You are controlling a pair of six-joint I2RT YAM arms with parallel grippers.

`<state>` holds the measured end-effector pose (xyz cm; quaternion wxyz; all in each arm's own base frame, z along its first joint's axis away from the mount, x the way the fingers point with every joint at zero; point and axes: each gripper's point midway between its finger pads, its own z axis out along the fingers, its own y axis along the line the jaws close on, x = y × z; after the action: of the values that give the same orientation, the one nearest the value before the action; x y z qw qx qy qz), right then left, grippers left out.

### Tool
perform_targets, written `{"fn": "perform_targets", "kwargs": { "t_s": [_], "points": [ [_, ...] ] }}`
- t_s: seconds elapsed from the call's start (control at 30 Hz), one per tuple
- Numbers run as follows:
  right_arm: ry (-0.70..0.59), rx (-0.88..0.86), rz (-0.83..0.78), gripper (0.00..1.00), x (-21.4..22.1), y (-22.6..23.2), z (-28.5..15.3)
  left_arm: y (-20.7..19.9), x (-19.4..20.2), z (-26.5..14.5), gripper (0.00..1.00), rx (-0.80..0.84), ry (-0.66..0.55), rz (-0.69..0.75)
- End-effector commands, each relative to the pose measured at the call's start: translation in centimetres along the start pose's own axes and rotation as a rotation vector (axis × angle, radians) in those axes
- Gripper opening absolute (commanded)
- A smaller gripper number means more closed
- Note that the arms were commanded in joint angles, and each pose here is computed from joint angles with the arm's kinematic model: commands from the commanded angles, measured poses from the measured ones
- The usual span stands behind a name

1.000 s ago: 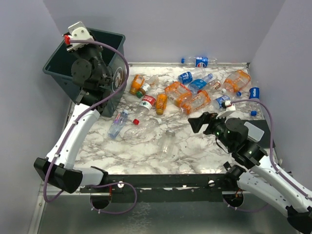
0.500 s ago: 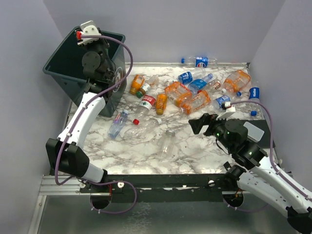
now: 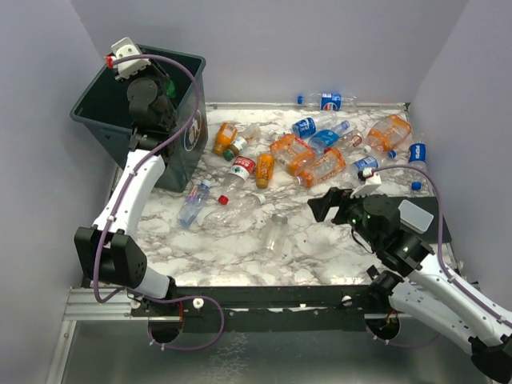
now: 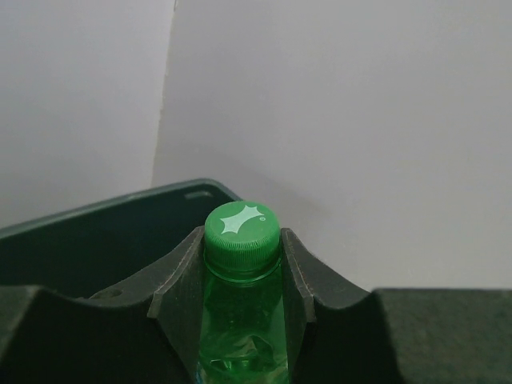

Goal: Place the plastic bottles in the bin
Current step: Place the plastic bottle in the trash bin, then pick up the plastic bottle at the center of the board.

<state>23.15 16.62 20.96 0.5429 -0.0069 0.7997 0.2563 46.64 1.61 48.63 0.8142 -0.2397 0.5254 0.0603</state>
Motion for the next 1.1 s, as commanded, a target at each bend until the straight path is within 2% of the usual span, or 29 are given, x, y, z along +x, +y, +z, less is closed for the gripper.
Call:
{"fn": "perform_targets", "kwargs": {
  "t_s": [0.0,0.07,0.13,0.17,0.27,0.33,0.47,0.6,0.77,0.9,1.07],
  "points": [
    [0.005,-0.006,-0.019,1.0,0.0,0.2,0.3,1.5,2.9,-0.8,0.0,-0.053,0.075,0.0],
    [0.009,-0.011,-0.024,1.0,0.0,0.4,0.3,1.8,3.2,-0.9,0.01,-0.065,0.092,0.014],
    [0.011,-0.012,-0.028,1.0,0.0,0.4,0.4,1.6,3.7,-0.8,0.08,-0.065,0.116,0.023],
    [0.013,-0.011,-0.03,1.0,0.0,0.4,0.5,1.4,3.7,-0.7,0.15,-0.058,0.125,0.024],
    [0.014,-0.008,-0.032,1.0,-0.1,0.4,0.5,0.8,3.6,-0.5,0.45,-0.039,0.142,0.03],
    [0.012,-0.01,-0.033,1.0,-0.3,0.6,0.4,0.6,3.0,-0.5,0.59,-0.025,0.137,0.026],
    [0.001,-0.009,-0.038,1.0,-0.7,0.5,0.2,0.1,1.1,-0.6,0.74,-0.004,0.121,0.008],
    [-0.006,-0.003,-0.041,1.0,-1.2,0.5,0.0,-0.5,-0.6,-1.1,0.8,0.029,0.115,-0.031],
    [0.009,-0.003,-0.032,1.0,-1.3,0.8,0.0,-3.2,-1.8,-3.9,0.81,0.166,0.171,-0.118],
    [0.085,0.051,0.002,1.0,0.5,0.2,1.3,-8.2,1.3,-9.6,0.81,0.372,0.335,-0.149],
    [0.166,0.052,0.055,1.0,2.7,0.6,2.6,-13.2,7.9,-19.9,0.81,0.616,0.587,-0.059]
  ]
}}
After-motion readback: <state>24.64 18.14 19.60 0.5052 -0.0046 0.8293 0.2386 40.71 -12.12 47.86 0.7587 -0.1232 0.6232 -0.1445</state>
